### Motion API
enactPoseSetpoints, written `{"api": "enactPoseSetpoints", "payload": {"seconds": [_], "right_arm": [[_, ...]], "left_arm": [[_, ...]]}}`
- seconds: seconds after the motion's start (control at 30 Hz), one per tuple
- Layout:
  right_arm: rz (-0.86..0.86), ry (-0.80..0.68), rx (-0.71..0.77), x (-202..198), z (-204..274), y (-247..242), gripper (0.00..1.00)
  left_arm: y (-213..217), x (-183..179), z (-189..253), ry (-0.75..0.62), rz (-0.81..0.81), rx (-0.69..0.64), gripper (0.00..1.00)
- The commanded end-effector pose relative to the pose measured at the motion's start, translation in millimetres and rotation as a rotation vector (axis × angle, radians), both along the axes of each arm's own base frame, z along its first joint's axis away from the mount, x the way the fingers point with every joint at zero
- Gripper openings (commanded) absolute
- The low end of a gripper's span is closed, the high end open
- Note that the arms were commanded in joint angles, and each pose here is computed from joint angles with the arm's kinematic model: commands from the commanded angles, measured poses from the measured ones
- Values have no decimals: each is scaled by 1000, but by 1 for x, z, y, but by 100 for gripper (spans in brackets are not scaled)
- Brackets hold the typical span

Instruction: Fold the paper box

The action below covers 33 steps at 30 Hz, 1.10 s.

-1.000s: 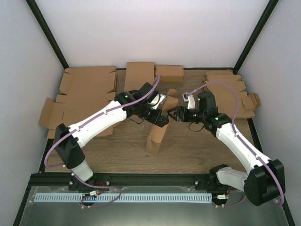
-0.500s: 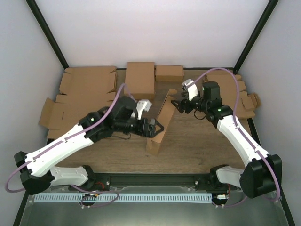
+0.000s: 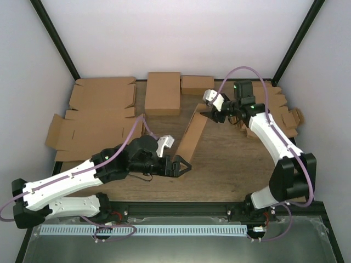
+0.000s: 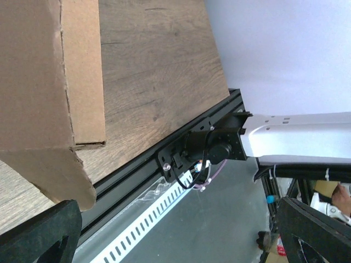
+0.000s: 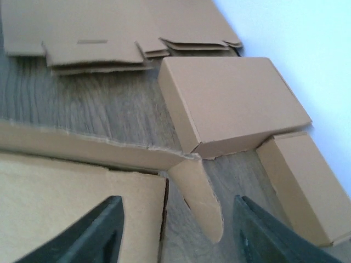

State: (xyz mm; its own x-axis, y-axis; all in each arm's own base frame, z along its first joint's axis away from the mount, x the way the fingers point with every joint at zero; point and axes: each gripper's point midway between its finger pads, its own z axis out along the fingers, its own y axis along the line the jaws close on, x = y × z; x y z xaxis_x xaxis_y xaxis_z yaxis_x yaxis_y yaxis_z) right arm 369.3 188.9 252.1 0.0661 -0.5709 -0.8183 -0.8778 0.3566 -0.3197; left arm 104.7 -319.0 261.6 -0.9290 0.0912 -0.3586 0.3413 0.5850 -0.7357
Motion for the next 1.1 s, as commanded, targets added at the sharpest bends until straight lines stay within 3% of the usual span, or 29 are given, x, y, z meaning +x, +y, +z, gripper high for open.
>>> {"api": "enactPoseSetpoints", "payload": {"seconds": [0.0,0.07,0.27,0.53,0.7,1.07], "right_arm": [[133,-65,-70,8,3,4,48],[143,-57,-69,14,0,7,40],[161,-83,-35,17,6,12,33],[73,-141,-82,37,8,2,47],[138,-134,-56,36,9,7,52],[273,-65,-7,30,13,22,43]], "left_arm": [[-1,5,2,6,53,-41,100],[-2,6,-1,4,55,-43,100],[-8,11,-10,4,71,-45,100],[-10,13,-14,-3,66,-25,100],[-12,13,-13,5,64,-36,100],[-16,15,-20,32,75,-42,100]]}}
